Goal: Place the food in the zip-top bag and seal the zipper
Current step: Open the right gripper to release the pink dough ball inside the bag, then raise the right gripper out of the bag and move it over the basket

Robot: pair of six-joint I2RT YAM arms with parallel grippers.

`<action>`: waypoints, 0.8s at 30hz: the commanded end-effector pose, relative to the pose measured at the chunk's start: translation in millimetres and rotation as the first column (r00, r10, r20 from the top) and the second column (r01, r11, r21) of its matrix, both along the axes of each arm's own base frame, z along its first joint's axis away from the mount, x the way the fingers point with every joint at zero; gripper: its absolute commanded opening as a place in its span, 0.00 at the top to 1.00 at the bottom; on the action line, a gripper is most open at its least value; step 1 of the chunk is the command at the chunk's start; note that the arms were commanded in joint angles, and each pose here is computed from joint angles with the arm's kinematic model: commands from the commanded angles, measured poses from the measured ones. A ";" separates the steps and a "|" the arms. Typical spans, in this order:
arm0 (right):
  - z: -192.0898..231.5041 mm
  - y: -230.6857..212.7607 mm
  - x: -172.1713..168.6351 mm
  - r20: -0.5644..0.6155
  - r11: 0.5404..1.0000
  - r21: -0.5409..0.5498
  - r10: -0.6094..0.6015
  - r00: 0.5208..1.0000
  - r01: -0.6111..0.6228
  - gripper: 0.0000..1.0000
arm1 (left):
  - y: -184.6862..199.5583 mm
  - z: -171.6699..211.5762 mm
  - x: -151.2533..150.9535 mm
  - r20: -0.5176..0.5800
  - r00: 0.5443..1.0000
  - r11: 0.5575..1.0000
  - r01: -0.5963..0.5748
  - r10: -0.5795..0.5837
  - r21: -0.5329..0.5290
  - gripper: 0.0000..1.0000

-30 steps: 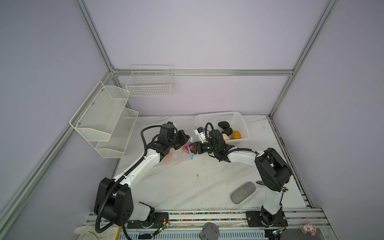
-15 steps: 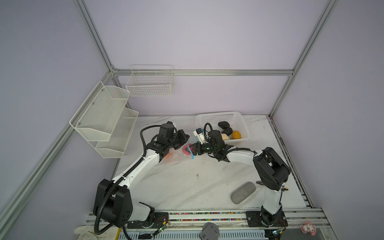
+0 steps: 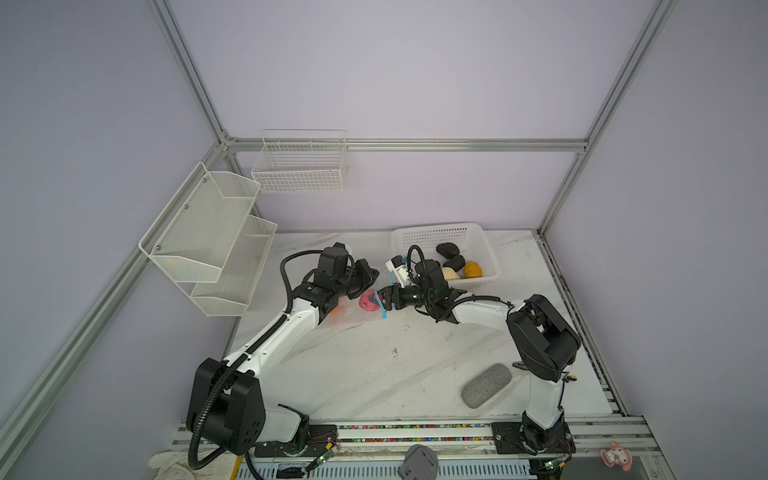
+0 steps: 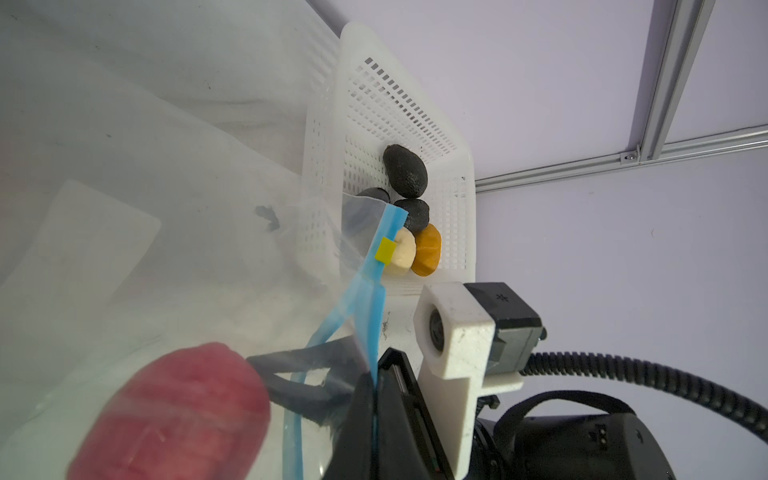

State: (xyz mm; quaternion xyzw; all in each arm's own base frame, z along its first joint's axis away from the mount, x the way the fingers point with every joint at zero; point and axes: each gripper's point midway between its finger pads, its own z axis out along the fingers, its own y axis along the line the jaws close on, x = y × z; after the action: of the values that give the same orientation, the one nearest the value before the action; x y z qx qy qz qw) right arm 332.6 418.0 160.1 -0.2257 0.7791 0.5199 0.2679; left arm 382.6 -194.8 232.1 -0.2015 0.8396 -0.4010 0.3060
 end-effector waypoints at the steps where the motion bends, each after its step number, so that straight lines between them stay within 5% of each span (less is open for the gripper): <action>1: 4.0 5.9 -0.4 0.018 1.000 -0.002 0.007 1.000 -0.007 0.30 | 0.3 16.4 -0.2 0.058 0.998 1.000 0.004 -0.003 -0.027 1.00; 15: 5.6 4.4 -0.8 0.012 1.000 -0.001 -0.006 1.000 0.006 0.32 | 1.8 16.5 -1.3 0.062 0.998 1.000 0.001 0.001 -0.022 1.00; 24: 15.2 -18.6 7.8 0.017 0.986 -0.075 -0.151 0.988 0.152 0.33 | 2.9 7.7 -3.2 0.046 0.999 1.000 0.000 0.001 -0.013 1.00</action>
State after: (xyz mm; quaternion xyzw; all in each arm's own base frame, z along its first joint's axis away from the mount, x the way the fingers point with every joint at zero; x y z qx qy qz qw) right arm 338.9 409.0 161.0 -0.1983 0.8022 0.4880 0.2809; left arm 382.5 -194.7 231.7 -0.2016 0.8398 -0.4005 0.3060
